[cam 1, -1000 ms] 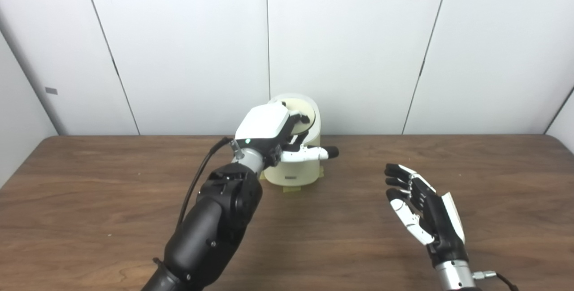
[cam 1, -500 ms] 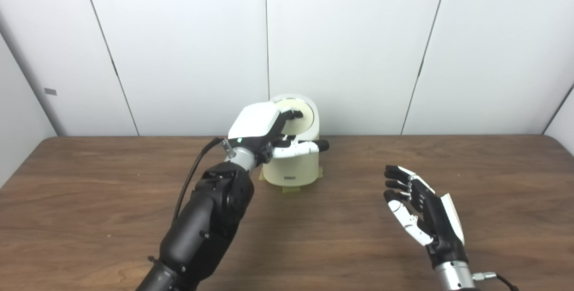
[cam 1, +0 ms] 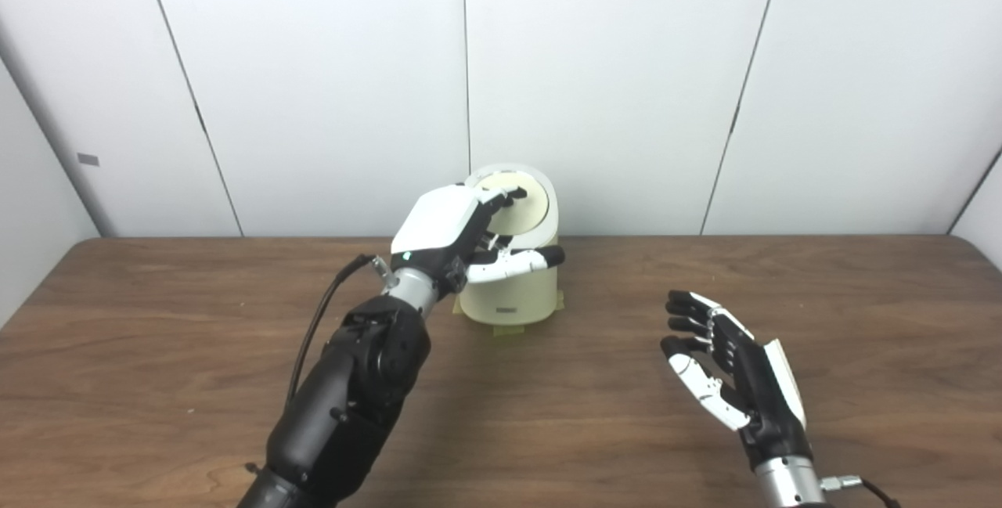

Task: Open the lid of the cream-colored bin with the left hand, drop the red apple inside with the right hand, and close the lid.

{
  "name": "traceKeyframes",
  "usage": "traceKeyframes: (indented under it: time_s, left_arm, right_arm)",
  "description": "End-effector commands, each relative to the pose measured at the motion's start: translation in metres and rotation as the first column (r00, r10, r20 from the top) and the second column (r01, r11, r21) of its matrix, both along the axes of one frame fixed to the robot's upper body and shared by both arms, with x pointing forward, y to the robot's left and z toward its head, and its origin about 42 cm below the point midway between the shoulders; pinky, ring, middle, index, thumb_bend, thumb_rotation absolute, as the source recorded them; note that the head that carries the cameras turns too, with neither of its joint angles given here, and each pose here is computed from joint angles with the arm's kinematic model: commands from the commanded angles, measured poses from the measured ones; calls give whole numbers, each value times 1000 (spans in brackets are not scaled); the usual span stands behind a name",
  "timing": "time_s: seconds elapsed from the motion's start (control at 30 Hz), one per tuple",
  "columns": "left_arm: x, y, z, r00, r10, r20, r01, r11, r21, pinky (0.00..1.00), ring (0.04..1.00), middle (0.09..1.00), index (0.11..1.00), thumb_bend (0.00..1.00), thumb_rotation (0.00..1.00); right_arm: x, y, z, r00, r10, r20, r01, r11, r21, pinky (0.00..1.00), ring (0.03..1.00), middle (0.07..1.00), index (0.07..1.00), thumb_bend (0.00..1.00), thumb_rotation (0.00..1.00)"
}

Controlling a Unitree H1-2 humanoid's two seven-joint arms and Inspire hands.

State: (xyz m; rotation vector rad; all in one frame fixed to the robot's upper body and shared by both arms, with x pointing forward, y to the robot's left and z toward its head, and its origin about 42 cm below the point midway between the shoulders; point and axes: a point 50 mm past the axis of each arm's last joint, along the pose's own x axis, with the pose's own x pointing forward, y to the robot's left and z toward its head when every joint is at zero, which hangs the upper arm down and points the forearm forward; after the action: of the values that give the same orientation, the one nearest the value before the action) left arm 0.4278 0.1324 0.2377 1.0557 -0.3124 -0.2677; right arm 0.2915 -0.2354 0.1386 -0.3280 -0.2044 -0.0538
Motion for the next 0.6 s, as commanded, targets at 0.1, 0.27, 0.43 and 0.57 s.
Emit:
traceKeyframes:
  time_s: [0.1,0.27,0.43,0.57]
  left_arm:
    - [6,1,8,994,-25,103,31,998,-53,1000,1000,999,998,717,868]
    - [6,2,7,984,-16,175,33,995,-97,1000,1000,1000,1000,674,882]
    - [-7,15,2,953,54,297,23,968,-249,976,1000,1000,1000,483,885]
    - [-33,33,-8,949,77,306,63,904,-423,922,1000,1000,1000,350,987]
  right_arm:
    - [6,3,17,997,13,73,-12,1000,-11,676,760,782,776,238,547]
    - [5,4,16,998,26,56,-25,1000,-18,692,777,796,781,239,528]
    - [5,3,15,998,24,50,-22,999,-39,691,778,796,779,233,522]
    - [5,3,16,999,21,44,-19,999,-42,678,765,786,770,194,400]
